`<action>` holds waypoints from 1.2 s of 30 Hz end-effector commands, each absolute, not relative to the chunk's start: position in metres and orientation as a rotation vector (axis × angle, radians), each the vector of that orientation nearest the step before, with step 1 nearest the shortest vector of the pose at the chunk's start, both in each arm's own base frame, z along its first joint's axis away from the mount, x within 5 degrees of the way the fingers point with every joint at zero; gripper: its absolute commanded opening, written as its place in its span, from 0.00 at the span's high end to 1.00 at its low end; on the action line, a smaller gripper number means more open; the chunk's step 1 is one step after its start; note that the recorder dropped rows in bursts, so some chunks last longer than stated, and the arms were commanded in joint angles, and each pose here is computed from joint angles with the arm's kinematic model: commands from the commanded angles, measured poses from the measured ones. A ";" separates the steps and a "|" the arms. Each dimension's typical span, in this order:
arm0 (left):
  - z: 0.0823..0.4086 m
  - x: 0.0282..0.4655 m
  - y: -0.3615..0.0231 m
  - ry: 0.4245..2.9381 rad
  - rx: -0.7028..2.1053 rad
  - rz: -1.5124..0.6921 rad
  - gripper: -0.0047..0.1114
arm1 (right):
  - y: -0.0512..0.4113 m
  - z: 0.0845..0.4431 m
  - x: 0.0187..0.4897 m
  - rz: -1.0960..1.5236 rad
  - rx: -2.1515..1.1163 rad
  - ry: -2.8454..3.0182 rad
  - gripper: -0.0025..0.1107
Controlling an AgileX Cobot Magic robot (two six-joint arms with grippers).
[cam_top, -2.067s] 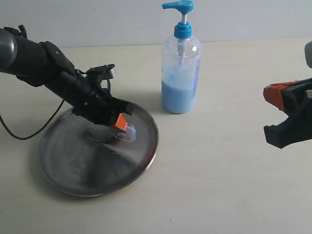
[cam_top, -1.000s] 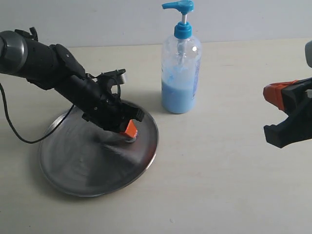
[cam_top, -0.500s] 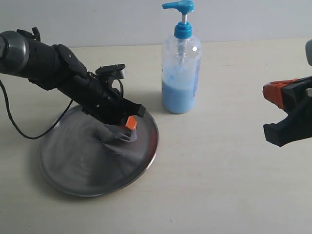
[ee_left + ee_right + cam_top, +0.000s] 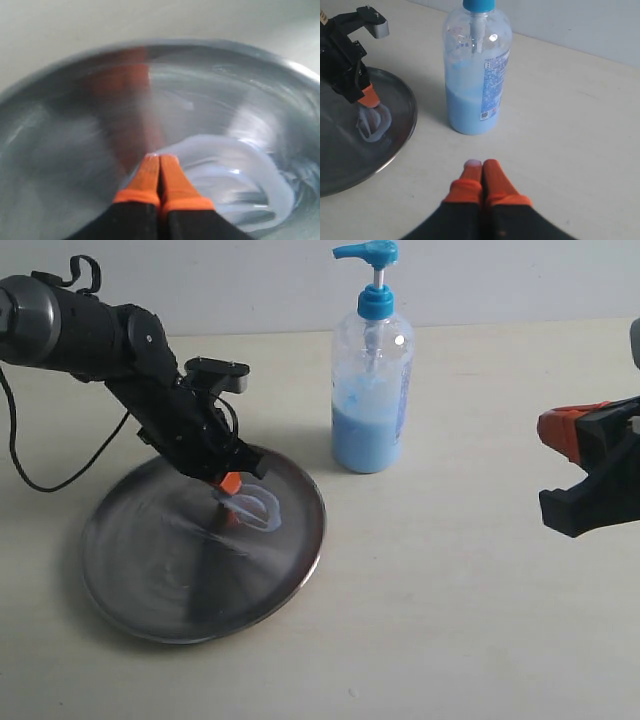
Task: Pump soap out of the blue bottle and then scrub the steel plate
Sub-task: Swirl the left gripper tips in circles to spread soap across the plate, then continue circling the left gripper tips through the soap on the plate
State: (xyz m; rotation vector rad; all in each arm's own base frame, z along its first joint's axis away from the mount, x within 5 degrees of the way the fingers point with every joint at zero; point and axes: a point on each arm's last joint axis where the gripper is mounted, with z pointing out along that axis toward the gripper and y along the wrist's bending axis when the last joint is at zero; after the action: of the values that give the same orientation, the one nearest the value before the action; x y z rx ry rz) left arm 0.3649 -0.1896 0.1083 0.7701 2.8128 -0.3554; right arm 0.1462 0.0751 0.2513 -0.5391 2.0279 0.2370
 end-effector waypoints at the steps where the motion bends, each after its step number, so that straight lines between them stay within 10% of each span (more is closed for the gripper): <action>1: 0.108 0.365 -0.182 2.855 0.800 -0.266 0.96 | 0.075 0.253 0.145 0.250 -0.530 2.006 0.98; 36: 0.109 0.343 -0.230 2.761 0.955 -0.233 0.96 | 0.076 0.254 0.146 0.269 -0.513 1.998 0.98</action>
State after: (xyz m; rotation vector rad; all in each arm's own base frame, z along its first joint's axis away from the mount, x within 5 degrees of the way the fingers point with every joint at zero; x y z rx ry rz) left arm 0.3438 -0.2324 0.1095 0.9595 2.7350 -0.2528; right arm 0.1466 0.0760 0.2527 -0.5170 2.0176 0.2604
